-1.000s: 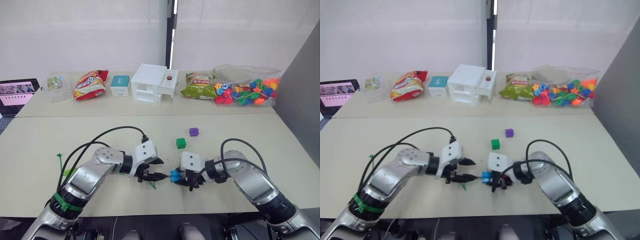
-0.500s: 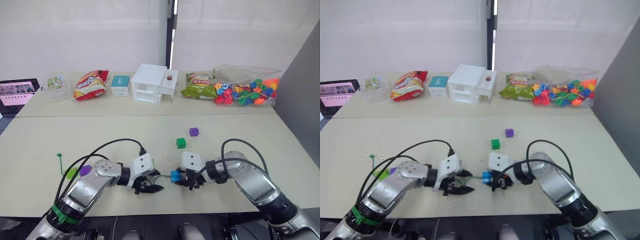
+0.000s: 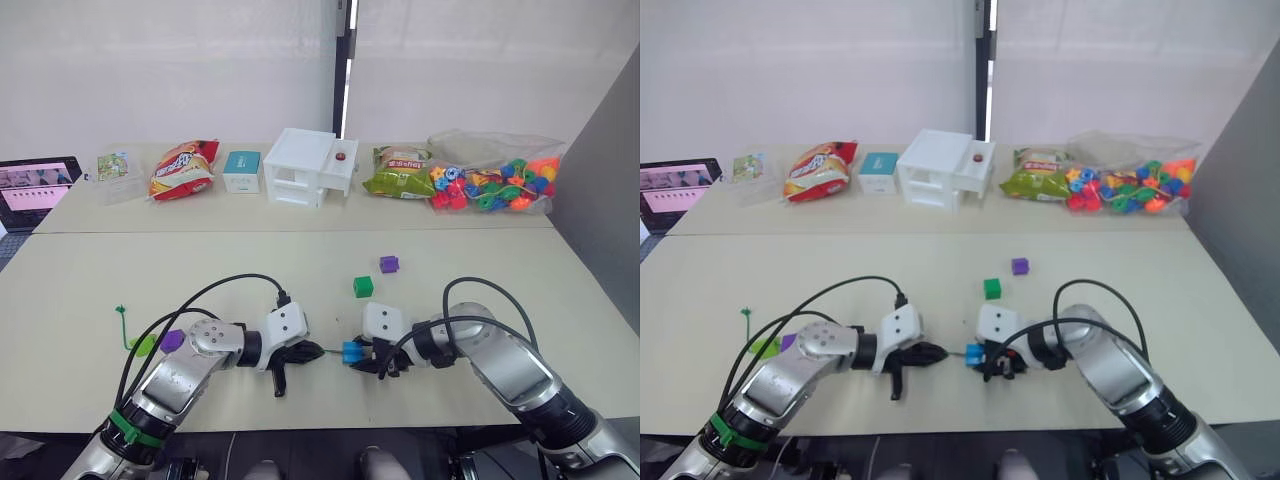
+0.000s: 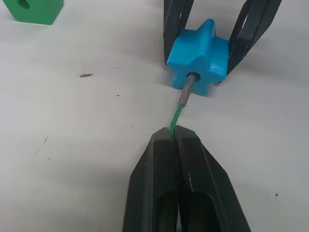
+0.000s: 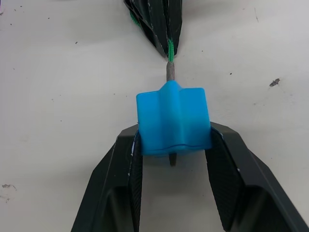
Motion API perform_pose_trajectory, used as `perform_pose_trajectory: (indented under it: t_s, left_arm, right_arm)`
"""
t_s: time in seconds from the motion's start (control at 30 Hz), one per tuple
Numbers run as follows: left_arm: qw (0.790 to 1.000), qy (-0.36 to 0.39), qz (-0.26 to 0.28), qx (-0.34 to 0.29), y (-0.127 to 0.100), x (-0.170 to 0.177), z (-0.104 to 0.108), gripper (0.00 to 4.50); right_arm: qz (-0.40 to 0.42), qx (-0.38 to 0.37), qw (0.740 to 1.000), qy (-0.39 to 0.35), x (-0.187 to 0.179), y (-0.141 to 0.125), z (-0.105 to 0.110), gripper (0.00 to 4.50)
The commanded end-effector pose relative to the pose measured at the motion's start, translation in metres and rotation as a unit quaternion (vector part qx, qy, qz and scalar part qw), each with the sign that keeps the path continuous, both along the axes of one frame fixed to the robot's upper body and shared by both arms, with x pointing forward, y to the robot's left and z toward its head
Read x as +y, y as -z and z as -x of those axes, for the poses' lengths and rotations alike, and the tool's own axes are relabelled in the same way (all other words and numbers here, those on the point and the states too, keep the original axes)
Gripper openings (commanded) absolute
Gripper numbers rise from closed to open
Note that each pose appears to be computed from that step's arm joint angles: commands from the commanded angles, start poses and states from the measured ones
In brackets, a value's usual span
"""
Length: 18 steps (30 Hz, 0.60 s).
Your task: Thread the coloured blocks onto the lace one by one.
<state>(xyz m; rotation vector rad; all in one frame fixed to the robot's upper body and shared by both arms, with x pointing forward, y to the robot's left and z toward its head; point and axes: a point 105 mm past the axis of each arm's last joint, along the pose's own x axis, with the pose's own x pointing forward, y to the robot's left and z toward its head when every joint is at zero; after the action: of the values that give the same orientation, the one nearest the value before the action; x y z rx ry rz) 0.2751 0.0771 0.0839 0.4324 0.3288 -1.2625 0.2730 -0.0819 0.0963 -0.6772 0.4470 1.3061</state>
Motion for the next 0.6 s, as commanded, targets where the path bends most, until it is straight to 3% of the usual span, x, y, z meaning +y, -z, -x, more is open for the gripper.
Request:
perform_pose_trajectory:
  t_s: [0.03,0.6]
  left_arm:
    - [1.000,0.018,0.002,0.007,0.002,-0.008,0.003,0.04]
    - [0.998,0.067,0.012,-0.011,0.000,-0.050,-0.004,0.04]
  right_arm:
    - [-0.005,-0.004,1.000,-0.013,0.005,-0.005,0.004,1.36]
    - [-0.006,-0.001,1.000,-0.013,0.008,-0.005,0.006,1.36]
